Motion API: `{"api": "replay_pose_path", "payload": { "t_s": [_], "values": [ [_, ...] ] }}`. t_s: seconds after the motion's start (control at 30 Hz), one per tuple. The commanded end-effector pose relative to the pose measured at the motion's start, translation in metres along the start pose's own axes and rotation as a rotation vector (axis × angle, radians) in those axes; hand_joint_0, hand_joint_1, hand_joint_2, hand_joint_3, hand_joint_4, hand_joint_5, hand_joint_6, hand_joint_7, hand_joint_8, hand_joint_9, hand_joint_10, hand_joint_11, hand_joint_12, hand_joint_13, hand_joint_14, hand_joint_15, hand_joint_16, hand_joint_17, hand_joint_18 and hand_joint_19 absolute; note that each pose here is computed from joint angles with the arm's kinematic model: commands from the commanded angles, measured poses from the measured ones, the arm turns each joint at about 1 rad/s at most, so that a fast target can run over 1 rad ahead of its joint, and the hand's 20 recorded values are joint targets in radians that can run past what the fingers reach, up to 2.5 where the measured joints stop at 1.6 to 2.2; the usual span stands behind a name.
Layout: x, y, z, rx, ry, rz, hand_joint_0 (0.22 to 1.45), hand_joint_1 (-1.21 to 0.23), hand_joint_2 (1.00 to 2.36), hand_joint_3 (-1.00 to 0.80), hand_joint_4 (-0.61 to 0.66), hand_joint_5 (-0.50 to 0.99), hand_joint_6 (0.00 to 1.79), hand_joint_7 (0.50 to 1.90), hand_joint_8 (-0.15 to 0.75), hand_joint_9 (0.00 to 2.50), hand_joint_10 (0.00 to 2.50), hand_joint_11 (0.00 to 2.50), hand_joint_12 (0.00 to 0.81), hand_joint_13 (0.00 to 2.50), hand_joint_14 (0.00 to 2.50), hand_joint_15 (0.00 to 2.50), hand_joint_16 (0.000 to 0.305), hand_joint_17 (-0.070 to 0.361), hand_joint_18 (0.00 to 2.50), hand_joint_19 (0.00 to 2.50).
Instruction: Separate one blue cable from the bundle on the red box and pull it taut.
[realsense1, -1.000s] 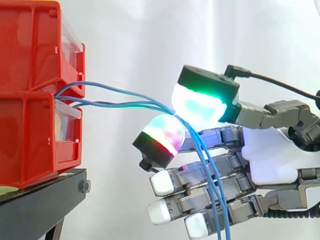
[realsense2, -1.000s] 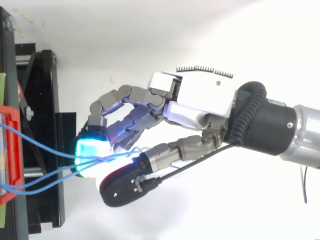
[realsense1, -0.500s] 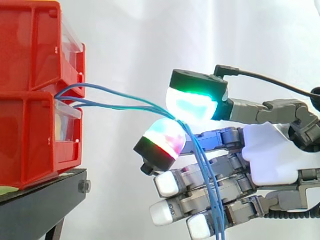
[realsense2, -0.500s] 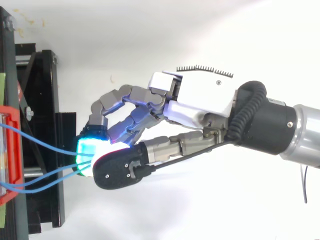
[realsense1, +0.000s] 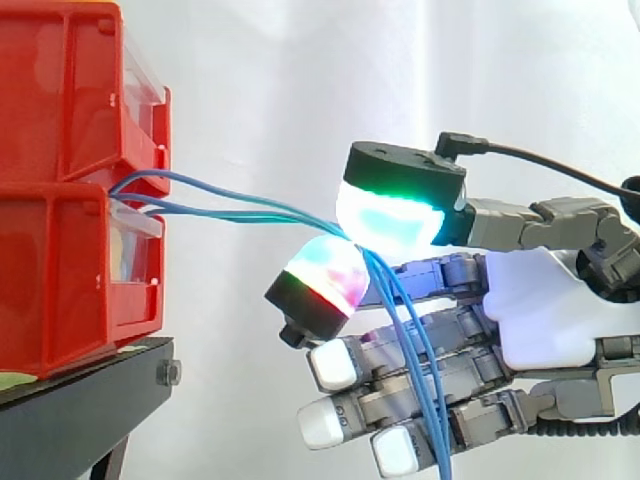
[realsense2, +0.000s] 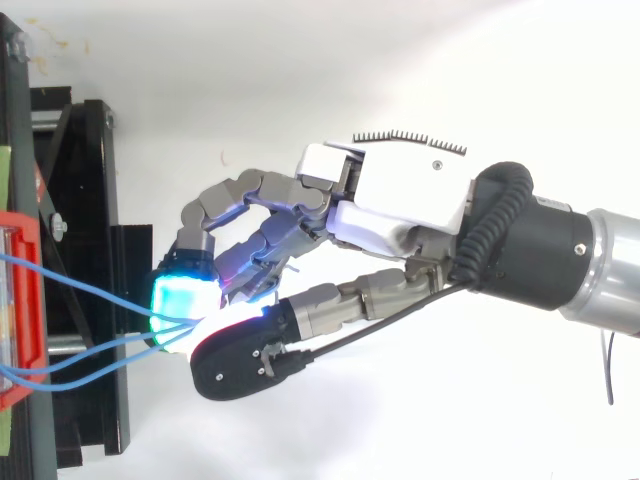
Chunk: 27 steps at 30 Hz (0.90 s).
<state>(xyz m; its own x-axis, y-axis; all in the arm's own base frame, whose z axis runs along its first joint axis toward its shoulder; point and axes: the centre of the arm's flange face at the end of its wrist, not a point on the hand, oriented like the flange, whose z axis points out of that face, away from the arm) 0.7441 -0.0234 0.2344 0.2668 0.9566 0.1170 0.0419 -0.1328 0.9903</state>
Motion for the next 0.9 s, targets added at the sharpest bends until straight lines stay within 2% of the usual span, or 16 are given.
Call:
{"api": "replay_pose_path", "payload": {
  "t_s": [0.0, 0.07, 0.13, 0.2, 0.43, 0.6, 0.7, 0.73, 0.77, 0.8, 0.87],
  "values": [
    [-0.0006, 0.0007, -0.0003, -0.001, -0.001, 0.002, 0.78, -0.91, 1.02, -0.16, -0.04, -0.2, 0.9, 0.92, 0.254, 0.76, 0.01, 0.54, 0.3, 0.69, 0.01, 0.34, 0.037, 0.084, 0.72, 0.44],
    [-0.0003, 0.0014, 0.0, -0.002, 0.0, 0.003, 0.76, -0.92, 1.02, -0.24, -0.01, -0.2, 0.9, 0.9, 0.254, 0.76, 0.01, 0.54, 0.299, 0.69, 0.01, 0.33, 0.038, 0.084, 0.74, 0.42],
    [0.0011, 0.0019, 0.0001, -0.003, 0.001, 0.003, 0.73, -0.96, 1.0, -0.45, -0.01, -0.2, 0.89, 0.95, 0.253, 0.75, 0.01, 0.55, 0.299, 0.69, 0.01, 0.33, 0.038, 0.084, 0.74, 0.41],
    [0.0011, 0.0019, 0.0001, -0.003, 0.001, 0.003, 0.68, -0.94, 1.0, -0.5, -0.01, -0.2, 0.89, 0.94, 0.256, 0.75, 0.01, 0.54, 0.301, 0.68, 0.01, 0.34, 0.038, 0.085, 0.73, 0.43],
    [0.0001, 0.0026, 0.0005, -0.003, 0.0, 0.003, 0.5, -0.73, 1.0, -0.5, 0.04, -0.19, 0.89, 0.92, 0.294, 0.79, 0.01, 0.55, 0.333, 0.71, 0.01, 0.36, 0.044, 0.1, 0.75, 0.47],
    [0.0012, 0.0038, -0.0002, 0.0, 0.001, 0.002, 0.45, -0.55, 1.0, -0.5, 0.08, -0.18, 0.89, 0.92, 0.326, 0.83, 0.01, 0.54, 0.359, 0.72, 0.01, 0.36, 0.05, 0.112, 0.77, 0.48],
    [0.0011, 0.0037, -0.0004, 0.001, 0.001, 0.001, 0.5, -0.54, 1.0, -0.5, 0.06, -0.18, 0.88, 0.96, 0.313, 0.83, 0.01, 0.55, 0.341, 0.71, 0.01, 0.37, 0.046, 0.102, 0.73, 0.51],
    [-0.0003, 0.002, -0.0002, 0.003, -0.001, 0.0, 0.57, -0.57, 1.0, -0.45, 0.04, -0.18, 0.87, 0.99, 0.298, 0.83, 0.01, 0.55, 0.324, 0.7, 0.01, 0.37, 0.042, 0.094, 0.7, 0.53],
    [0.001, 0.0026, -0.0002, 0.002, 0.0, 0.0, 0.58, -0.58, 1.01, -0.4, 0.04, -0.18, 0.87, 0.99, 0.3, 0.84, 0.01, 0.55, 0.322, 0.7, 0.01, 0.38, 0.042, 0.094, 0.7, 0.53],
    [0.0011, 0.0037, -0.0004, 0.001, 0.001, 0.001, 0.58, -0.63, 1.01, -0.27, 0.05, -0.17, 0.88, 0.93, 0.334, 0.87, 0.01, 0.55, 0.362, 0.74, 0.01, 0.36, 0.05, 0.112, 0.77, 0.48],
    [0.0015, 0.0039, 0.0004, 0.0, 0.001, 0.003, 0.58, -0.66, 1.0, -0.18, 0.05, -0.17, 0.89, 0.92, 0.346, 0.87, 0.01, 0.55, 0.377, 0.75, 0.01, 0.36, 0.053, 0.118, 0.8, 0.46]
  ]
}}
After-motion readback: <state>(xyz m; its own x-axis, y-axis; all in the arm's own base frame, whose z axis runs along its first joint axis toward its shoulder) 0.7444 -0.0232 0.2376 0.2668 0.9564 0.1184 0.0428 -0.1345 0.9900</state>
